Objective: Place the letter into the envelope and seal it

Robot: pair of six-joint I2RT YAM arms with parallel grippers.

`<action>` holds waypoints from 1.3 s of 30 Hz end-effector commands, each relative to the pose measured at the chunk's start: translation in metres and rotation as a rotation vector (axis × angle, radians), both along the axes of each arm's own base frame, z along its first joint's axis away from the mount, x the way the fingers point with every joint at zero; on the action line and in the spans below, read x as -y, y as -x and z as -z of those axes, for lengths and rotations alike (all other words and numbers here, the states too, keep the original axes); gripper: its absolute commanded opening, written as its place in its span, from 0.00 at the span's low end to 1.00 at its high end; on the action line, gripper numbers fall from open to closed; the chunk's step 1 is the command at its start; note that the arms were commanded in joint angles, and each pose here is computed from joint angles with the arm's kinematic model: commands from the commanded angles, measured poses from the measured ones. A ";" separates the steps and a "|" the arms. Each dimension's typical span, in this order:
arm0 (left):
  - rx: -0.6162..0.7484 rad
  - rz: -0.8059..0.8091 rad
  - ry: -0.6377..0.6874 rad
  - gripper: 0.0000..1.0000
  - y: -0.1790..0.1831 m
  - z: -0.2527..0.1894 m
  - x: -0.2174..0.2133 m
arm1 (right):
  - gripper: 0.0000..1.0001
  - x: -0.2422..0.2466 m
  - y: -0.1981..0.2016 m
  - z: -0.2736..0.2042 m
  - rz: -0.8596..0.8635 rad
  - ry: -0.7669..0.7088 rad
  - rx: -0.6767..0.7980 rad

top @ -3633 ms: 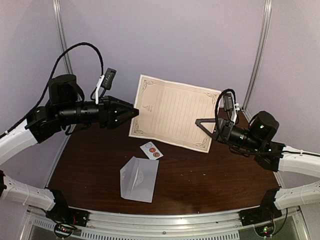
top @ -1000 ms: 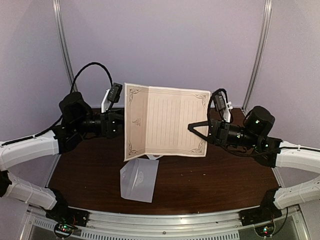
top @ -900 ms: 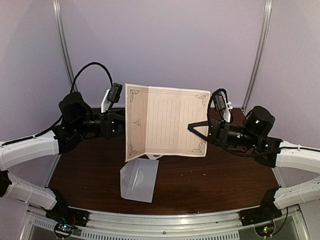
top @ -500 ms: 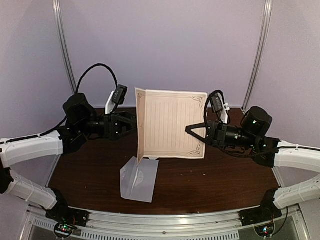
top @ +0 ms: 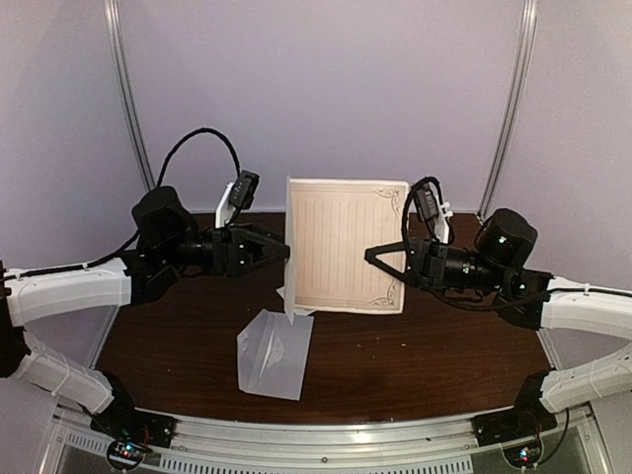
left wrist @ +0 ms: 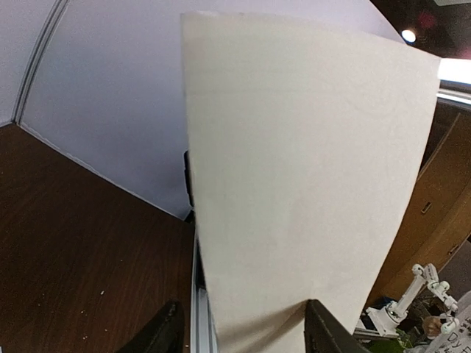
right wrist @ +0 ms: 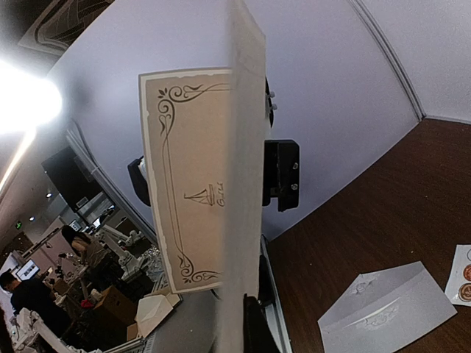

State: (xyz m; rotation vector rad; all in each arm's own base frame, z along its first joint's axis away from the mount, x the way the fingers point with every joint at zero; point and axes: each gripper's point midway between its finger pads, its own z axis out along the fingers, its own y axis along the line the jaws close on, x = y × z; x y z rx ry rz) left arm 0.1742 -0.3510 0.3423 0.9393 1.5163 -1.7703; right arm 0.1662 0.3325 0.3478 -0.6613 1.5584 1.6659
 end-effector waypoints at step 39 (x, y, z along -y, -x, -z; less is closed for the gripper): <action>0.097 -0.088 -0.260 0.00 -0.003 0.040 0.006 | 1.00 0.042 -0.037 -0.028 0.324 0.240 0.159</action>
